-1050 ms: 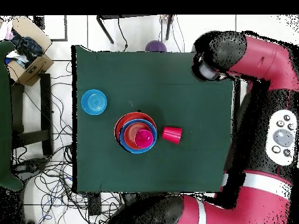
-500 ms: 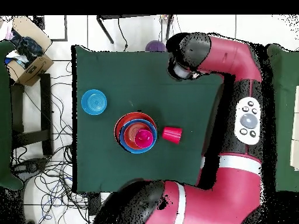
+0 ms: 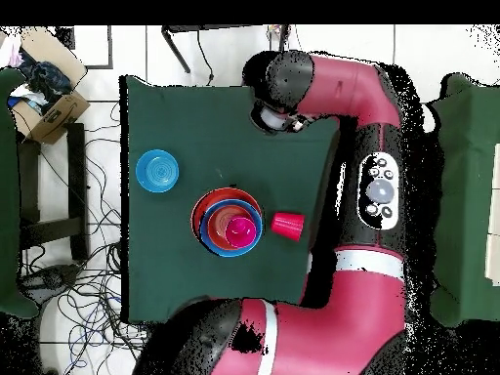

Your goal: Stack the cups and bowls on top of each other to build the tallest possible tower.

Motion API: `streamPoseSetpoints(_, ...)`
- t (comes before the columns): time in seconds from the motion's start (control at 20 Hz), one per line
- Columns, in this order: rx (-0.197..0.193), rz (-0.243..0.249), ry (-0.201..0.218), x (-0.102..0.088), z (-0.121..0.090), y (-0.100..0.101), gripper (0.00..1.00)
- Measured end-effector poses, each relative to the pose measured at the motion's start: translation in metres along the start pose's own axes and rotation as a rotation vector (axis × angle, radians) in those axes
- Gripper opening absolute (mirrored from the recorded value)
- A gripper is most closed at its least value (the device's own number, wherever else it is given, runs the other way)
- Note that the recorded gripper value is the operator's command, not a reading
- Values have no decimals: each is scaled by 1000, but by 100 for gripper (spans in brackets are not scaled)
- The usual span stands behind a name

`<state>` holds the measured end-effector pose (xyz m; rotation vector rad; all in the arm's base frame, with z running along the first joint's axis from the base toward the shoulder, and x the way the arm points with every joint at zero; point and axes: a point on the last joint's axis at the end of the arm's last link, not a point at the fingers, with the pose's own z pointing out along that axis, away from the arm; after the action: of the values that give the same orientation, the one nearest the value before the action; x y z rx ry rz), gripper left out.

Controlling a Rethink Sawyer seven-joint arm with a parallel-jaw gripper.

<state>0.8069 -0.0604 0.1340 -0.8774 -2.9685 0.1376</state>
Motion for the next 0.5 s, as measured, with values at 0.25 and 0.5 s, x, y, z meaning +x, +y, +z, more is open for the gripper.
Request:
streamPoseSetpoints(0.25, 10, -24, 17, 8, -16, 21, 100)
streamPoseSetpoints(0.5, 7, -45, 13, 15, -25, 39, 100)
